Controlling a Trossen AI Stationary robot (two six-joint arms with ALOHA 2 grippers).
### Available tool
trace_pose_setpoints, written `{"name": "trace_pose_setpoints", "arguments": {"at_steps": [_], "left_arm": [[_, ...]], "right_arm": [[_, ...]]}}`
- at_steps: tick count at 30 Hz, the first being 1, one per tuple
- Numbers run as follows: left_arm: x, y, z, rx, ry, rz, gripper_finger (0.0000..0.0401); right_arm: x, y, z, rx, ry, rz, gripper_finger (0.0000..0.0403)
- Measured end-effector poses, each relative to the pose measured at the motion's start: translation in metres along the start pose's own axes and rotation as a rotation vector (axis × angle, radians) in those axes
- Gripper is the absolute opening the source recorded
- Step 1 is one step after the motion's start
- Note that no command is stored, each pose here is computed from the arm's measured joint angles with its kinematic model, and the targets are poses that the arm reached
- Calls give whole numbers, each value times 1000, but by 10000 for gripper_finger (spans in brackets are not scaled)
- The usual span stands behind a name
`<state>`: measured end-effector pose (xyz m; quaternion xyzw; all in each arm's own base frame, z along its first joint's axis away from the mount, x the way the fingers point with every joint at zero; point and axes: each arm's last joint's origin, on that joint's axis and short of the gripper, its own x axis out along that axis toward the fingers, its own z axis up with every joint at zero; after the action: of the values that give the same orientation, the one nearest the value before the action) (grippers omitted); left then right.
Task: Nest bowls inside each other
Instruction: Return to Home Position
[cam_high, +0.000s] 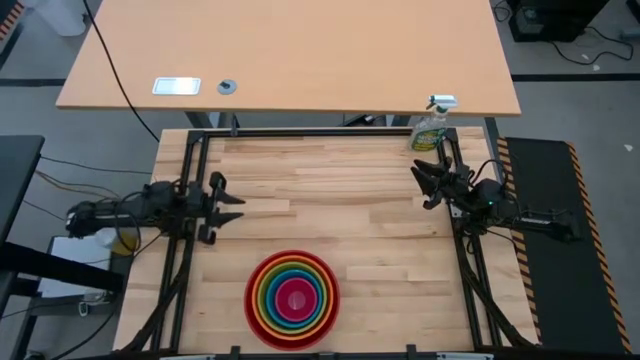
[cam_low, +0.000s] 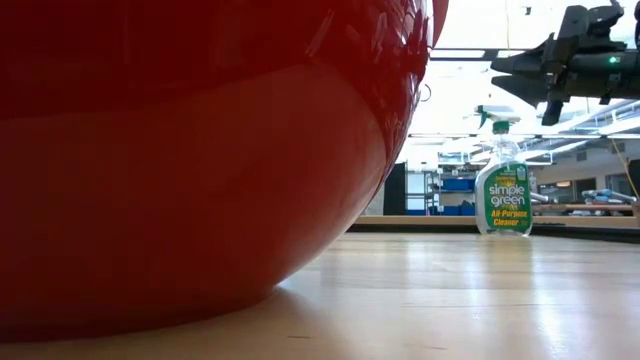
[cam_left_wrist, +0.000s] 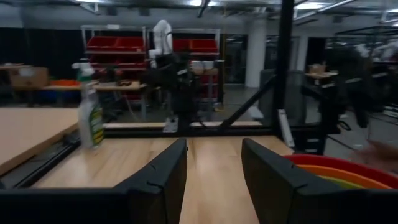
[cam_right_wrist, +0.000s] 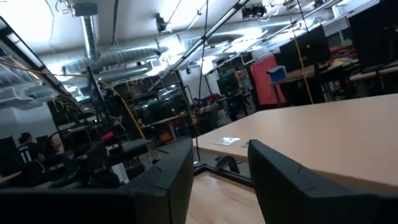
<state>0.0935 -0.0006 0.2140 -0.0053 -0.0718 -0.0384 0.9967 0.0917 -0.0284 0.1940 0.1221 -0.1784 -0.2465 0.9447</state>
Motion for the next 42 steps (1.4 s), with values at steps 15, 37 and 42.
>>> {"name": "trace_pose_setpoints", "arguments": {"at_steps": [15,37,42], "left_arm": [[3,4,-31,19,-25,37,155],[3,5,-28,58,-57,67,156],[3,5,-28,58,-57,67,156]], "right_arm": [[0,0,0,-1,1,3,160],[0,0,0,-1,1,3,161],[0,0,0,-1,1,3,161]]}}
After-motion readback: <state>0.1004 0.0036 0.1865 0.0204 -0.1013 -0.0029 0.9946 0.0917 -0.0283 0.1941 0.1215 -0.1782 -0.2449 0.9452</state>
